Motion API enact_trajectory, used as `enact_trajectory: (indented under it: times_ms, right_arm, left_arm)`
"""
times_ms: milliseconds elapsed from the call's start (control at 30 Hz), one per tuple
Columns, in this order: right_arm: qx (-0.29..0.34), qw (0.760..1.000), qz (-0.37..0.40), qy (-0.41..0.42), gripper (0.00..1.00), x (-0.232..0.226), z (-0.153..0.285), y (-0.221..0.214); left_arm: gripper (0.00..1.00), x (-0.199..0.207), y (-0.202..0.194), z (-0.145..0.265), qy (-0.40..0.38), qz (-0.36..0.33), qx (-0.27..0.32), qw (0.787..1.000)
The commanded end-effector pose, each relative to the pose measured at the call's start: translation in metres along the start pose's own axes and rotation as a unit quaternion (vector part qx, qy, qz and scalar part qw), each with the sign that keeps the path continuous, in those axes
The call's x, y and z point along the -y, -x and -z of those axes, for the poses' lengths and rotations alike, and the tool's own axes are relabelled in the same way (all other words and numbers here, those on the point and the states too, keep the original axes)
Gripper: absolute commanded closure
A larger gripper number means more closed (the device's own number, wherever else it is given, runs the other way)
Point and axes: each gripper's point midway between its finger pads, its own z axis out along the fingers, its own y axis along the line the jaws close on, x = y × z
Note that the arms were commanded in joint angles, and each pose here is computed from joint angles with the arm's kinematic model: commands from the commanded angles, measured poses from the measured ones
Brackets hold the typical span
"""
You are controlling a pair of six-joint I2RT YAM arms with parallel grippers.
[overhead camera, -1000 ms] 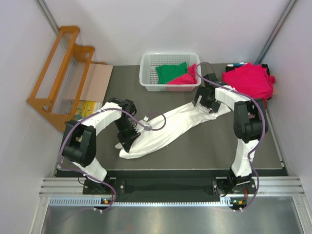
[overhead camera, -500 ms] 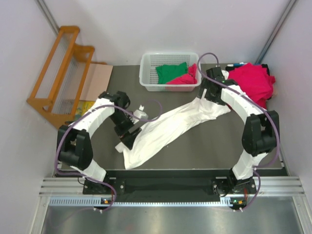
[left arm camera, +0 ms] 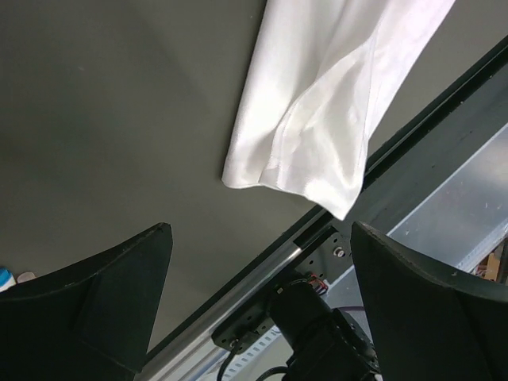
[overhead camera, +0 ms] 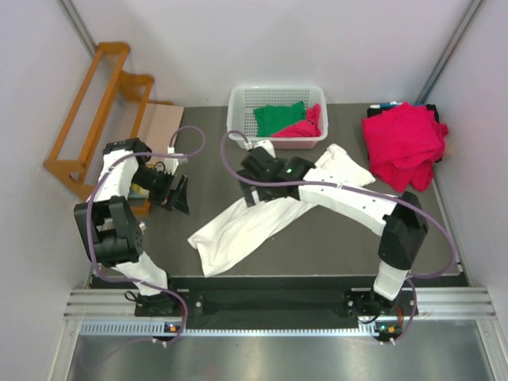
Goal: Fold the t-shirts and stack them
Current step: Fold the tshirt
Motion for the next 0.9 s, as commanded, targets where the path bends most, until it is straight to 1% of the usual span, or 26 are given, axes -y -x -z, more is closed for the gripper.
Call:
enact_trajectory:
  times_ms: [0,33,133,200,267,367,433,533,633,667,767,800,833,867]
  right_arm:
    - [-0.026,0.998,0.037,0.048,0.00,-0.048,0.013,-0.011]
    - [-0.042,0.995,0.049,0.070,0.00,-0.064,0.015,-0.024]
    - [-0.074,0.989,0.067,0.105,0.00,-0.084,0.020,-0.047]
    - [-0.095,0.983,0.095,0.127,0.00,-0.096,0.028,-0.067]
    - [-0.105,0.973,0.143,0.151,0.00,-0.109,0.041,-0.085]
    - [-0.098,0.959,0.208,0.167,0.00,-0.124,0.054,-0.101]
    - [-0.100,0.953,0.232,0.169,0.00,-0.134,0.056,-0.106]
    - [-0.093,0.947,0.252,0.176,0.00,-0.150,0.057,-0.103]
    - [-0.093,0.940,0.274,0.181,0.00,-0.166,0.054,-0.101]
    - [-0.094,0.939,0.277,0.179,0.00,-0.169,0.051,-0.100]
    - [-0.103,0.939,0.287,0.161,0.00,-0.178,0.032,-0.102]
    - [-0.094,0.940,0.284,0.162,0.00,-0.185,0.030,-0.094]
    - [-0.103,0.940,0.289,0.149,0.00,-0.187,0.015,-0.099]
    - [-0.110,0.939,0.292,0.145,0.00,-0.188,0.010,-0.101]
  left_arm:
    - [0.02,0.006,-0.006,0.013,-0.003,0.047,0.014,0.999]
    - [0.02,0.005,-0.005,0.014,-0.007,0.052,0.018,0.998]
    - [0.02,0.003,-0.002,0.020,-0.009,0.062,0.032,0.998]
    - [0.02,0.000,0.001,0.022,-0.007,0.067,0.038,0.997]
    - [0.02,-0.002,0.002,0.022,-0.007,0.072,0.040,0.997]
    - [0.02,-0.009,0.005,0.023,-0.001,0.086,0.049,0.995]
    - [0.02,-0.019,0.011,0.024,0.007,0.099,0.062,0.993]
    - [0.02,-0.033,0.017,0.034,0.016,0.138,0.090,0.986]
    - [0.02,-0.052,0.021,0.060,0.033,0.168,0.138,0.976]
    - [0.02,-0.061,0.020,0.074,0.043,0.177,0.159,0.970]
    - [0.02,-0.071,0.016,0.093,0.064,0.181,0.182,0.964]
    - [0.02,-0.074,0.015,0.095,0.070,0.180,0.184,0.964]
    - [0.02,-0.075,0.012,0.097,0.080,0.177,0.186,0.963]
    - [0.02,-0.074,0.009,0.092,0.080,0.180,0.183,0.963]
